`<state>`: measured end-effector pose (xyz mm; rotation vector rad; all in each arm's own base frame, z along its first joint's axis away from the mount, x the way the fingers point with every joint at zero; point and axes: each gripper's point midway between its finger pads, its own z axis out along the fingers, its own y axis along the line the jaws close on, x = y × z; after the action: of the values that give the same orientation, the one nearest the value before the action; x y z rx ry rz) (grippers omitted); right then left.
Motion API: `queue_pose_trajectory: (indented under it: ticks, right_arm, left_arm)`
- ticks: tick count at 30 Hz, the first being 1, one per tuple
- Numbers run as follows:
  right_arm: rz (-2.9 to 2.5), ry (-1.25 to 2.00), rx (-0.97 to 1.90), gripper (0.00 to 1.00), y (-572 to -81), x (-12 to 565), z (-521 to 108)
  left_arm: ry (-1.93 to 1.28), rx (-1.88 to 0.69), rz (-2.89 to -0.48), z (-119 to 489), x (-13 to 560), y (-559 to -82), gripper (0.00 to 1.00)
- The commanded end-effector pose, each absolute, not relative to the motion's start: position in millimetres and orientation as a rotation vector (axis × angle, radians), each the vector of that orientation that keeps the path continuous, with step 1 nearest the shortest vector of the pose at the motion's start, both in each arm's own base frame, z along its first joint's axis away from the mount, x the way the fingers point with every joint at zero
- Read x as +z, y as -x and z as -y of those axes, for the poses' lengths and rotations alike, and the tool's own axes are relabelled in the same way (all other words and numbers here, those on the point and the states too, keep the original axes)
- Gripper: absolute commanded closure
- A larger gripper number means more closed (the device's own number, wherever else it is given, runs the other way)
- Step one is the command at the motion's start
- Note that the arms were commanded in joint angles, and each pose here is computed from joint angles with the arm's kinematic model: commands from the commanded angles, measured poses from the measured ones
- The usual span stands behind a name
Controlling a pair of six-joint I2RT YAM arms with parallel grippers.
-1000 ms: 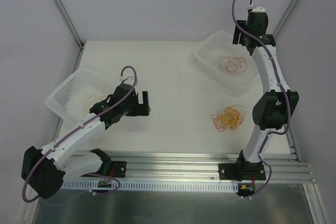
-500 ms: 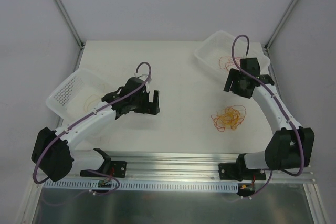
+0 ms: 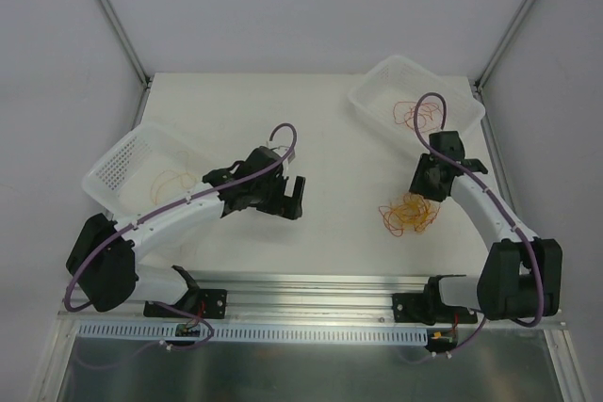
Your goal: Untangle the cables
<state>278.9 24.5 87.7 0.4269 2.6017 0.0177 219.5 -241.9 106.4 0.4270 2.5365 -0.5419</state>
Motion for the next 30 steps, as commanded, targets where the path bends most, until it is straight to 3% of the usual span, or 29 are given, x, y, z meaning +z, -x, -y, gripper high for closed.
queue_pose_trajectory:
  ticks: [1, 9, 13, 30]
  right_arm:
    - [-2.571, -0.439, 0.018, 0.60, -290.0, 82.5, -22.6]
    - [-2.608, -0.376, -0.036, 0.82, -283.0, 71.1, -20.0]
    - [-2.598, -0.322, 0.006, 0.99, -281.4, 82.0, -34.5]
    - [-2.318, 0.052, 0.600, 1.00, -271.3, 228.3, -212.6]
  left_arm:
    - [-0.417, -0.589, -2.500, 252.0, 120.4, -220.7, 0.01]
    - [-0.387, -0.585, -2.506, 247.0, 117.9, -214.3, 0.01]
    - [-0.385, -0.600, -2.502, 250.1, 121.2, -214.3, 0.01]
    - [-0.365, -0.710, -2.383, 273.6, 152.6, -227.6, 0.01]
